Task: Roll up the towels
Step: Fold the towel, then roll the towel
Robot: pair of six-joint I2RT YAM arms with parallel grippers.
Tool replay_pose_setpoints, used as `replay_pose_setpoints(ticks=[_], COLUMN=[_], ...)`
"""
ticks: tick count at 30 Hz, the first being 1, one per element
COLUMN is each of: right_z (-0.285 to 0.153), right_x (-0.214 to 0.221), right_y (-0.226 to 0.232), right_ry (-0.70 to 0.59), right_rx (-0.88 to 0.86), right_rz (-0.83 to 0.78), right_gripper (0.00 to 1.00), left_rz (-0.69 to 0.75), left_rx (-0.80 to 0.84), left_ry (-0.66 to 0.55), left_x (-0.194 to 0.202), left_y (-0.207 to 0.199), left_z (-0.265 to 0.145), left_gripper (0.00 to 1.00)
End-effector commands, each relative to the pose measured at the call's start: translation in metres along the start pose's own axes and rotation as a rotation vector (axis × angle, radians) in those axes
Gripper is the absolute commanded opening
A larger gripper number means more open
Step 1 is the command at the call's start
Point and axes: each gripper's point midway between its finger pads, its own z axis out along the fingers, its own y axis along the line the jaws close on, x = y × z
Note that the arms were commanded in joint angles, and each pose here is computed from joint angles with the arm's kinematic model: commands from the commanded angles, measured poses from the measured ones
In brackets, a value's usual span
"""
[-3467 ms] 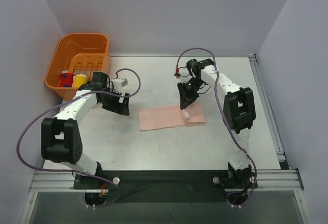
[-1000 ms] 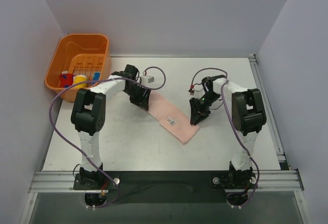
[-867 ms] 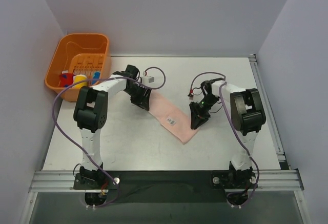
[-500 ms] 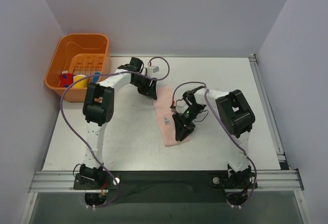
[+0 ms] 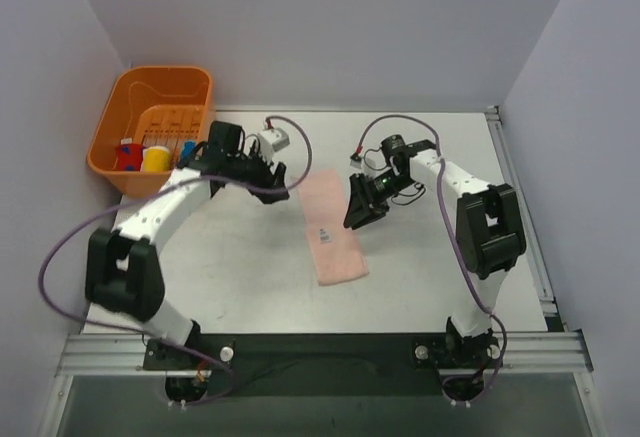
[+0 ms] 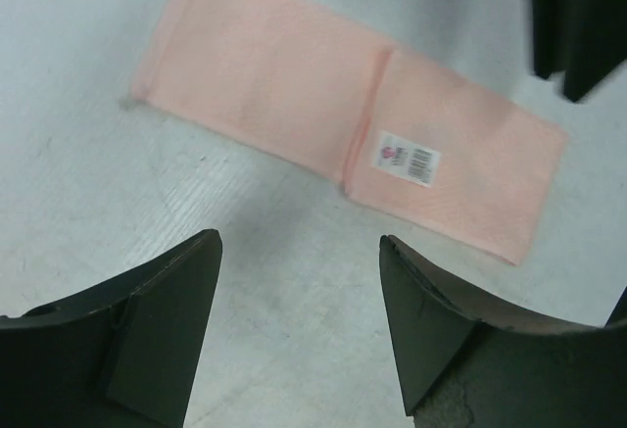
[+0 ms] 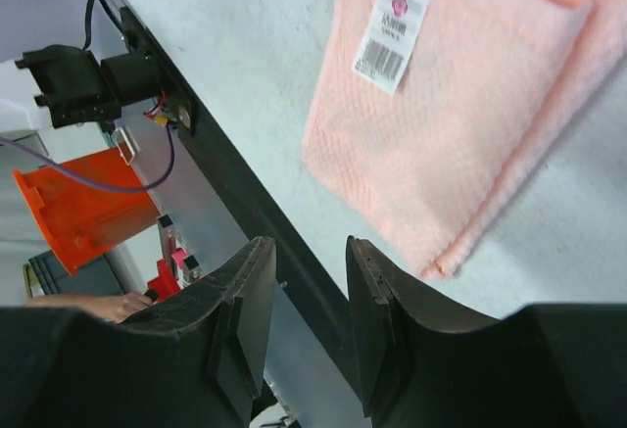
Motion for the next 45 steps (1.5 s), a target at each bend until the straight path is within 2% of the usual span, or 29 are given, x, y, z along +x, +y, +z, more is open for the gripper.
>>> replay_pose_setpoints(ticks=[1, 2, 3, 9, 12, 13, 17, 22, 34, 42, 45], right_z=[0.023, 0.028, 0.035, 0.051, 0.054, 0.055, 0.057, 0.058, 0.059, 0.058, 0.059], right_x=[-0.001, 0.001, 0.005, 0.021, 0.026, 0.028, 0.031, 0.033, 0.033, 0.036, 0.041], right_y=[0.001, 0.0, -0.006, -0.056, -0.068, -0.07, -0.074, -0.074, -0.078, -0.082, -0.082], right_ry=[0.061, 0.073, 0.094, 0.145, 0.16, 0.165, 0.174, 0.178, 0.182, 0.184, 0.194], right_rx=[-0.004, -0.003, 0.006, 0.075, 0.079, 0.078, 0.077, 0.076, 0.078, 0.075, 0.073], right_rz=[0.036, 0.042, 0.057, 0.187, 0.224, 0.235, 0.247, 0.252, 0.272, 0.284, 0.29], right_gripper=[0.35, 0.34, 0.34, 0.3, 0.29, 0.29, 0.29, 0.29, 0.28, 0.28, 0.27], left_rz=[0.347, 0.387, 0.468, 0.667, 0.755, 0.783, 0.82, 0.868, 0.894, 0.908, 0.903], left_rx=[-0.05, -0.057, -0.022, -0.002, 0.017, 0.019, 0.009, -0.042, 0.049, -0.048, -0.048], left_ry=[-0.045, -0.028, -0.009, 0.147, 0.188, 0.202, 0.256, 0.22, 0.219, 0.318, 0.344], left_x=[-0.002, 0.004, 0.013, 0.079, 0.099, 0.105, 0.123, 0.11, 0.116, 0.146, 0.155], left_y=[-0.046, -0.056, -0.086, -0.152, -0.182, -0.191, -0.198, -0.196, -0.225, -0.193, -0.188], left_z=[-0.014, -0.014, -0.01, 0.021, 0.036, 0.04, 0.062, 0.074, 0.088, 0.107, 0.107], left_gripper=[0.76, 0.76, 0.77, 0.77, 0.73, 0.67, 0.57, 0.57, 0.57, 0.54, 0.48])
